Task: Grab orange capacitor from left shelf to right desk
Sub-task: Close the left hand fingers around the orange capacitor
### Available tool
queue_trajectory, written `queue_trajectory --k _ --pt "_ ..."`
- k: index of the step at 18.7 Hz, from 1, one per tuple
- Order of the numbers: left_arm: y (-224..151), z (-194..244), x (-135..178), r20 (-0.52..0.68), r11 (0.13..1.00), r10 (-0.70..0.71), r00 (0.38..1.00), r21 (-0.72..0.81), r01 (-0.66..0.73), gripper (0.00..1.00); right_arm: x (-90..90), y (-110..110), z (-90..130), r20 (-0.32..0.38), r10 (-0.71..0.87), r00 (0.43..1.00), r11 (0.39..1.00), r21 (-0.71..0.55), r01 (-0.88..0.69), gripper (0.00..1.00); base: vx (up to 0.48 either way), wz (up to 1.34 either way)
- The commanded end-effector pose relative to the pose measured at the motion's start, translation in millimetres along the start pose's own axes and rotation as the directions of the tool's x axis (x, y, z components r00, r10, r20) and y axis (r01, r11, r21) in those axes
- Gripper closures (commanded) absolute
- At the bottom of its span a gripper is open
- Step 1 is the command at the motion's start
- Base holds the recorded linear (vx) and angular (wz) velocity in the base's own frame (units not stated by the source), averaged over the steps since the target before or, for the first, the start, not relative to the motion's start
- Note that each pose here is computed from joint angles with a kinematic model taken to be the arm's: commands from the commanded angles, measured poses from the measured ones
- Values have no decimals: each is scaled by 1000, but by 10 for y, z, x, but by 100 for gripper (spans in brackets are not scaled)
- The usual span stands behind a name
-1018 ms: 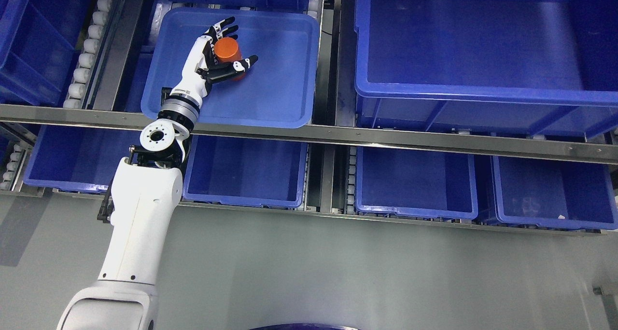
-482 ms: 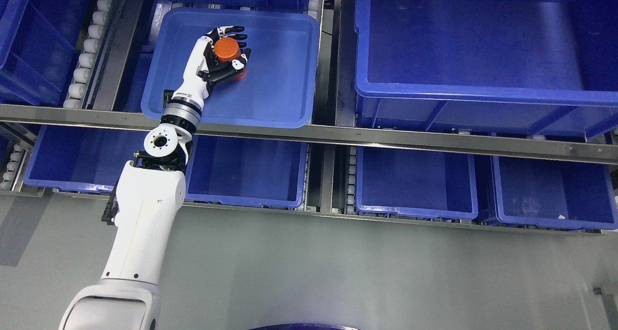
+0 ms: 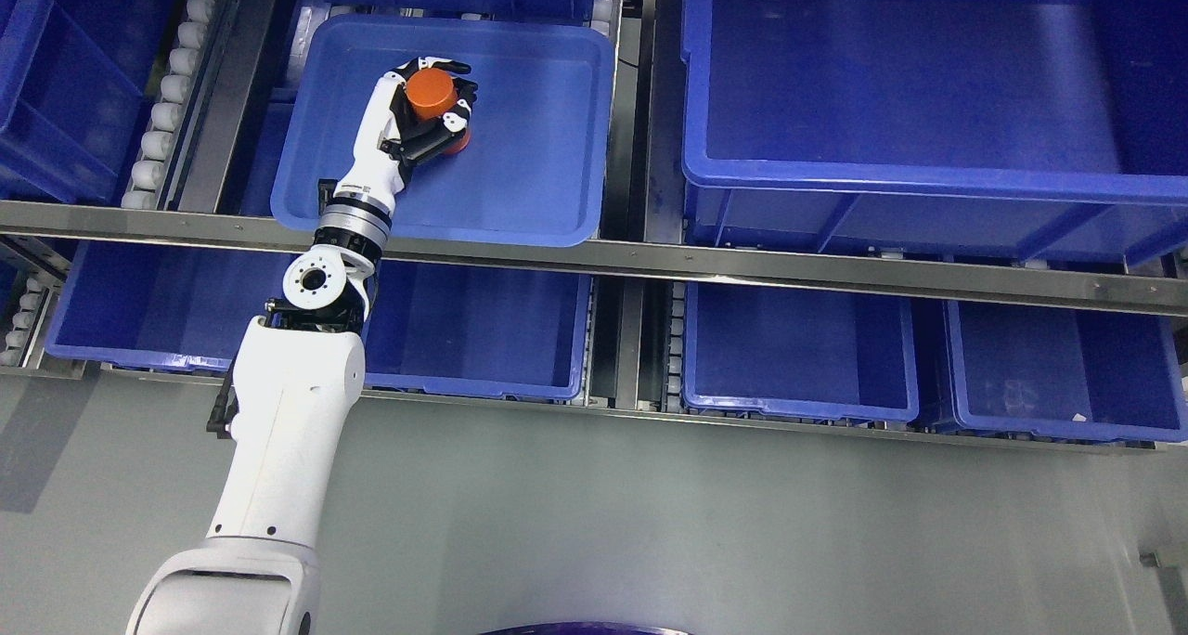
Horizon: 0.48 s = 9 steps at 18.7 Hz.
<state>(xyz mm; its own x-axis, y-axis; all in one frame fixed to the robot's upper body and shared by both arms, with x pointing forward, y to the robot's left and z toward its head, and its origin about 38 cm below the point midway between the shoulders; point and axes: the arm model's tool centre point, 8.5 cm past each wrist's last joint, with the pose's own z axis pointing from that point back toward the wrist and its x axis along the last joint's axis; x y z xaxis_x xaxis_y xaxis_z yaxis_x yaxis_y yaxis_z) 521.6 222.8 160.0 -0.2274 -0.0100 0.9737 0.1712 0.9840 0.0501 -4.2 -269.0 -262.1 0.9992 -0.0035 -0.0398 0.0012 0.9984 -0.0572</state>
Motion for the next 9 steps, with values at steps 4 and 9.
queue_trajectory --k 4,9 --pt "61 -122 476 204 999 49 978 9 -52 100 -138 -114 -3 -10 -13 1000 1000 -17 13 0 0 0" --pt "-5 -1 1255 475 999 32 880 -8 -31 98 -138 -114 -3 -10 -13 1000 1000 -17 13 0 0 0"
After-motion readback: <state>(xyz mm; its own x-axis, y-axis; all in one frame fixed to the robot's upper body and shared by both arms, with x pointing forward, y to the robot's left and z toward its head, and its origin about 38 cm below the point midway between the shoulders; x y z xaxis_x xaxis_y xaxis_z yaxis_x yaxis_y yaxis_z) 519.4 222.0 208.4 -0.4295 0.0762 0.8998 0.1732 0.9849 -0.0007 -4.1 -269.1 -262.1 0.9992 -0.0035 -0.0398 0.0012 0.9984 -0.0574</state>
